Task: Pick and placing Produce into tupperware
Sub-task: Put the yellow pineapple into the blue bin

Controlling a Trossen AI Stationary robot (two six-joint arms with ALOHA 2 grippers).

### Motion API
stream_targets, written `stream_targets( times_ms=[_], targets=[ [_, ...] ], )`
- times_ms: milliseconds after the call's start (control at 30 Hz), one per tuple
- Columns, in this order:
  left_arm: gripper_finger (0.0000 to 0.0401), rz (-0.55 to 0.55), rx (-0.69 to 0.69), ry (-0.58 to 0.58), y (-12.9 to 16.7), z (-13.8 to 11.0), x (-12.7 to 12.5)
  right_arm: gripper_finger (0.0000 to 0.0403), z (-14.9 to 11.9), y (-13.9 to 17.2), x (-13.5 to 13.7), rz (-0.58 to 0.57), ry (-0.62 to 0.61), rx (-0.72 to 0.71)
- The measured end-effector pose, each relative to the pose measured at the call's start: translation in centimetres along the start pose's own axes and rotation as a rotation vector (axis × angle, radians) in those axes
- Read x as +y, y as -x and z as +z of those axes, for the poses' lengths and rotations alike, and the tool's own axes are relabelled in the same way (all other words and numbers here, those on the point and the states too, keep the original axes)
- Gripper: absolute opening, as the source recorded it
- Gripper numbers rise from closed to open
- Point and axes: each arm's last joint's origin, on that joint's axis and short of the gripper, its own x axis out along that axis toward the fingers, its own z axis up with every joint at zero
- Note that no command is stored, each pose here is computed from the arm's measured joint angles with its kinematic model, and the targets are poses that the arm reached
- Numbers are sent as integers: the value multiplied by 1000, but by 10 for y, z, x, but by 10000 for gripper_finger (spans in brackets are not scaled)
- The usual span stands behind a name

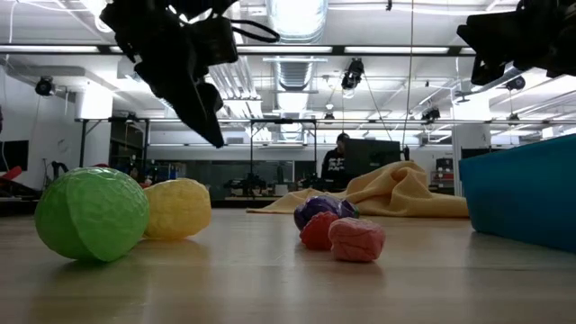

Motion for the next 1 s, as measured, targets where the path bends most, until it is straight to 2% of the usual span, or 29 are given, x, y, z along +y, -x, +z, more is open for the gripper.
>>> stream_targets(
  times_ms=[433,633,1000],
  targets=[
    [334,-30,116,-46,-29,1,-20,89,-3,0,0,1,0,27],
    [334,-50,171,21,-32,-2,-27,81,-3,0,0,1,0,29],
    [334,-66,180,234,-29,-3,-34,75,-3,0,0,1,0,30]
  ],
)
